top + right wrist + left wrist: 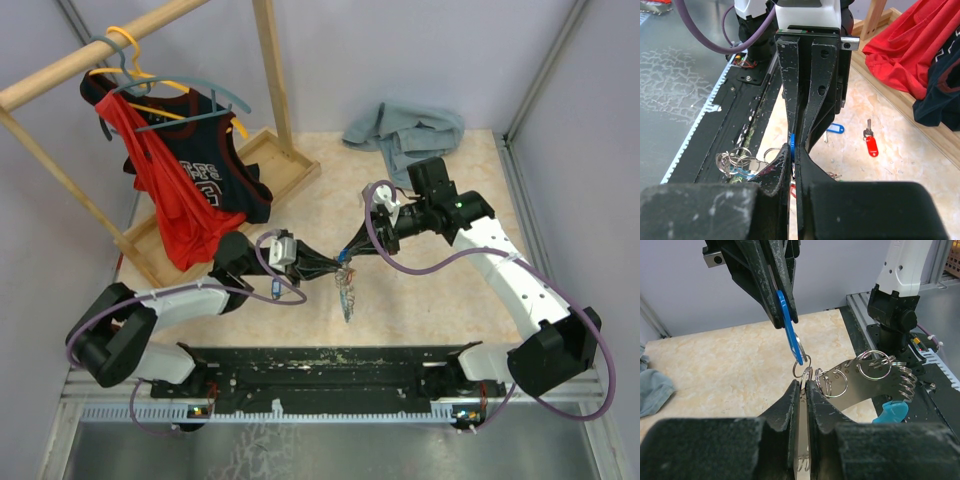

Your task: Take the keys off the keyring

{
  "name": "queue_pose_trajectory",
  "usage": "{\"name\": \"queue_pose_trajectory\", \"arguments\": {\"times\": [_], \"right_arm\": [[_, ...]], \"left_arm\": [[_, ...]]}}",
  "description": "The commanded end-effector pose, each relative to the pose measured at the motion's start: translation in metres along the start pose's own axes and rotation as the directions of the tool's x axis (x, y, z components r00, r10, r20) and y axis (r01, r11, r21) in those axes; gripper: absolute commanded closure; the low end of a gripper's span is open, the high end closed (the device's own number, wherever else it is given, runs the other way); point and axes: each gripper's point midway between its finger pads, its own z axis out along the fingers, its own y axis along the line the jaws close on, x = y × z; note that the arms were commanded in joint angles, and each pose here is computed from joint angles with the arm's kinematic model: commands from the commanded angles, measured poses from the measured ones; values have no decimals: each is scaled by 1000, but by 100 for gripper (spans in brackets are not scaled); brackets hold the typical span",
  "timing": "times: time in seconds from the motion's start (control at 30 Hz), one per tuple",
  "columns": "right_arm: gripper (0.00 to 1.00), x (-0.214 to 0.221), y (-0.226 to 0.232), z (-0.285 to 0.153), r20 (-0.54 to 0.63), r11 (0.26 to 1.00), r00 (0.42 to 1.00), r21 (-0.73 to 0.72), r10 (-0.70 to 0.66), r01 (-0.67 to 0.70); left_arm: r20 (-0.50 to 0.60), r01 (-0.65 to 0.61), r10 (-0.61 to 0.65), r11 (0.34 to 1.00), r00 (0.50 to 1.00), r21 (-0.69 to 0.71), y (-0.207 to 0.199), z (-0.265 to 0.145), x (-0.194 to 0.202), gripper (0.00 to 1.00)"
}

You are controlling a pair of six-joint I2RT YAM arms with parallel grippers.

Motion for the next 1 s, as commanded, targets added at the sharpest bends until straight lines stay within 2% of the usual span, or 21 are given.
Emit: {"name": "queue_pose_trajectory", "arguments": {"times": [0.0,0.17,0.3,0.47,0.77,0.97], "right_arm": [[100,-36,5,-7,62,992,990,2,-128,128],[100,-36,5,-7,62,992,990,2,-127,127],[100,-37,5,-7,61,992,990,4,-129,129],[100,-36,4,-8,47,991,990,13,-135,134],[100,-31,2,-21,9,986,987,56,-159,159],[100,-3,1,-20,-51,983,984,61,-171,174]], "left_arm": [[19,-10,10,1000,1000,16,2,6,-9,86],[22,-1,1,1000,1000,24,1,8,-8,87],[24,3,-3,1000,1000,28,1,8,-8,100],[23,-10,10,1000,1000,-4,2,4,-8,100],[63,-60,72,982,995,-179,17,-11,-26,100],[109,-55,87,963,990,-264,25,-19,-43,100]]}}
